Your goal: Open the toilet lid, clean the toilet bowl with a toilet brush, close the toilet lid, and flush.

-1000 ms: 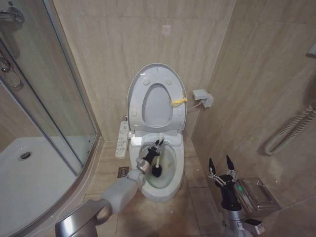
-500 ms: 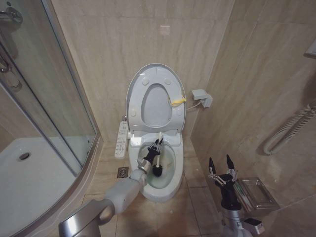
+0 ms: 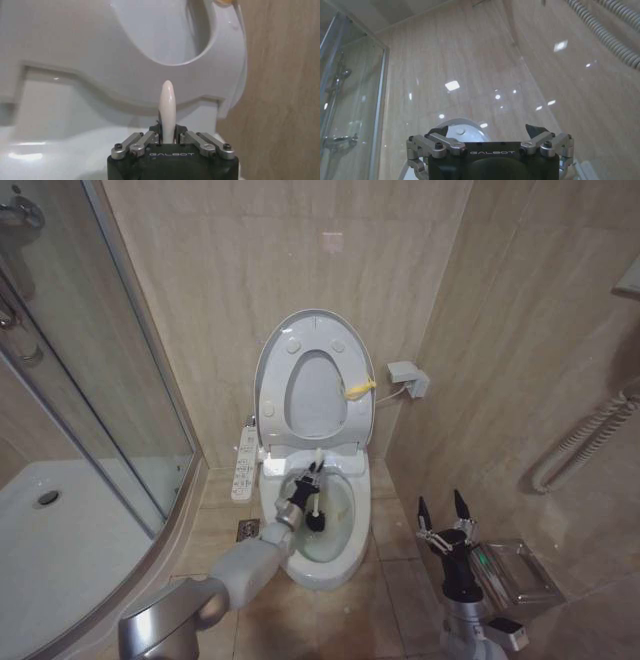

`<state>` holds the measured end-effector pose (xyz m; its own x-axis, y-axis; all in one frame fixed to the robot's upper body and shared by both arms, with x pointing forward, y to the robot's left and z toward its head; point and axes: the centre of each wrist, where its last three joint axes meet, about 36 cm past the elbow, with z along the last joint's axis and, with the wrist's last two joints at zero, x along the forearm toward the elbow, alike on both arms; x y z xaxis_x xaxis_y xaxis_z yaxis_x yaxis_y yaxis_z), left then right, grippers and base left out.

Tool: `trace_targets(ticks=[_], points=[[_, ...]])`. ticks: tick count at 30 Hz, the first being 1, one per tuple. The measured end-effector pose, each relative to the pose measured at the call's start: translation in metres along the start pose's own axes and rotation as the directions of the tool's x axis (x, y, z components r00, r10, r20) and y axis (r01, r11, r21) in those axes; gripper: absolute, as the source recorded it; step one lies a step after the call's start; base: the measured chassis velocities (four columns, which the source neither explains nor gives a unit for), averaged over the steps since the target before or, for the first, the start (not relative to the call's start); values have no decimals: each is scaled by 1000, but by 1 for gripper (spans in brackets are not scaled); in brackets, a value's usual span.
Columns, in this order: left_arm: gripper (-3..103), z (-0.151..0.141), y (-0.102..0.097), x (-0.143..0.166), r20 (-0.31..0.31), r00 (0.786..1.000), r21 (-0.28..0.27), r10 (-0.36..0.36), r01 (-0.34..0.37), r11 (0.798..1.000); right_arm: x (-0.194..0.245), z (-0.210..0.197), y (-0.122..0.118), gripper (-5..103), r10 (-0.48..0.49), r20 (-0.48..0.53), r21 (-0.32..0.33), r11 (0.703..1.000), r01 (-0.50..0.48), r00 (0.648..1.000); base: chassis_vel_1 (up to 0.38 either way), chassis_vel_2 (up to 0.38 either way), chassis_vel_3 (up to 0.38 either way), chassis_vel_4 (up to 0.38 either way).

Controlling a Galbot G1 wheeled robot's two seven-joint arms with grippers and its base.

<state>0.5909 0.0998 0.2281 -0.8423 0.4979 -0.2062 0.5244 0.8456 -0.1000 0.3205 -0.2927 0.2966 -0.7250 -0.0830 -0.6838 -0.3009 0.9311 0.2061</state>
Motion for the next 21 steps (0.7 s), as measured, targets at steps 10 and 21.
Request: trace_targets(ticks=[10, 21], points=[[18, -6, -11, -3, 43, 984, -42, 170, -169, 985, 4, 6, 4, 100, -9, -22, 0, 1000, 9, 1000, 0, 0, 0, 0], [18, -12, -6, -13, 43, 980, -76, 194, -191, 979, 1, 13, 8, 100, -17, -20, -15, 1000, 17, 1000, 0, 0, 0, 0]])
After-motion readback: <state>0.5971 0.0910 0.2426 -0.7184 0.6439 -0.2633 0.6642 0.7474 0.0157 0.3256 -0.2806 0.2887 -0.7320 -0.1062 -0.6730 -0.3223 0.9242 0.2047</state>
